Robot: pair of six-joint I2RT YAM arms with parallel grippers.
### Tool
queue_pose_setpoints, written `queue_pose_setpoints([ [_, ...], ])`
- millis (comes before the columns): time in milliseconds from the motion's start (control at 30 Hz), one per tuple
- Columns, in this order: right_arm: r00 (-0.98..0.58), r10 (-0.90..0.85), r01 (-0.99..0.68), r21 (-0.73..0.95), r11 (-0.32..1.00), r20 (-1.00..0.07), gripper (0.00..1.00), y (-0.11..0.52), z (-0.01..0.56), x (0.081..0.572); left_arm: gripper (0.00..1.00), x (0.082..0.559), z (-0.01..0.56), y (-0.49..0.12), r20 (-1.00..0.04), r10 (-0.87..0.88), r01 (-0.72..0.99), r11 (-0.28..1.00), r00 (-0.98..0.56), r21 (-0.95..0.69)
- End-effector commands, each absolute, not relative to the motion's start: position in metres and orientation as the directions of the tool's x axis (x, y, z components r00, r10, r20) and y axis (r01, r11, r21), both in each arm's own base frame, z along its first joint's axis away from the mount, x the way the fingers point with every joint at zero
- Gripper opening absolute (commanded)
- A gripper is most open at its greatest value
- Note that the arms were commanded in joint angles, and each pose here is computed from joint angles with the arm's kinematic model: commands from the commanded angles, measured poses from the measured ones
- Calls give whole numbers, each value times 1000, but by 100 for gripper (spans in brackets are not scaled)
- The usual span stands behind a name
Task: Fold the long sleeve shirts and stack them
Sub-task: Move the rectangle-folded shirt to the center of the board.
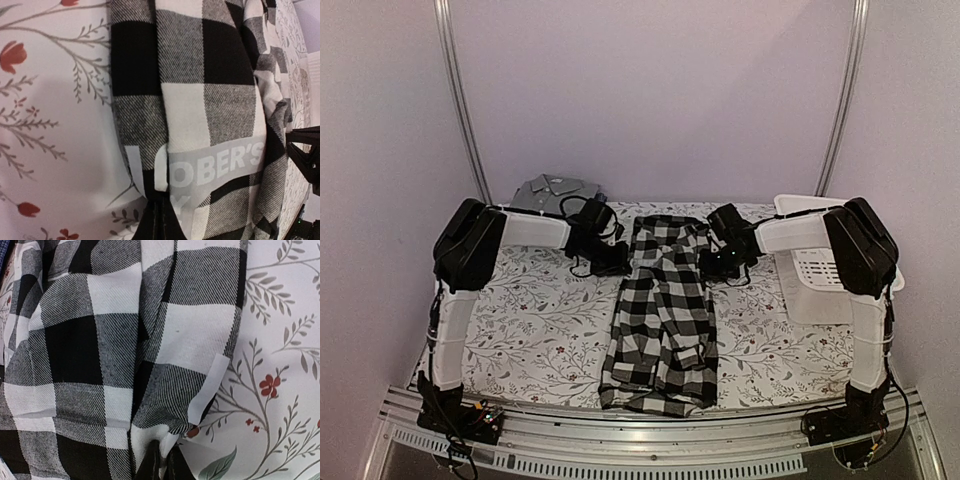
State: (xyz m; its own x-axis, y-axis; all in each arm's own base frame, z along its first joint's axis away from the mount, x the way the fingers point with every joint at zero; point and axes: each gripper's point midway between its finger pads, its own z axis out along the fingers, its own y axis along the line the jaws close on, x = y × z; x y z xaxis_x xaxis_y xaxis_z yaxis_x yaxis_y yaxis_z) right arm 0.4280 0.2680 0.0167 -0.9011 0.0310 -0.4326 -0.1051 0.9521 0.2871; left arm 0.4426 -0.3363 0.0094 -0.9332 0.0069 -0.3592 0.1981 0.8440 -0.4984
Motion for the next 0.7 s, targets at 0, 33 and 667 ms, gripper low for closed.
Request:
queue_pose_setpoints([
  [0, -899, 30, -81, 235, 969, -436, 7, 251, 5, 456, 0, 471, -13, -334, -356, -43, 145, 863, -934, -484],
  [33, -895, 27, -88, 234, 968, -445, 7, 252, 8, 463, 0, 477, -15, -335, -359, -49, 142, 862, -932, -486],
  [667, -870, -33, -150, 200, 968, -493, 48, 244, 76, 390, 40, 438, 73, -312, -427, -41, 208, 828, -903, -520],
])
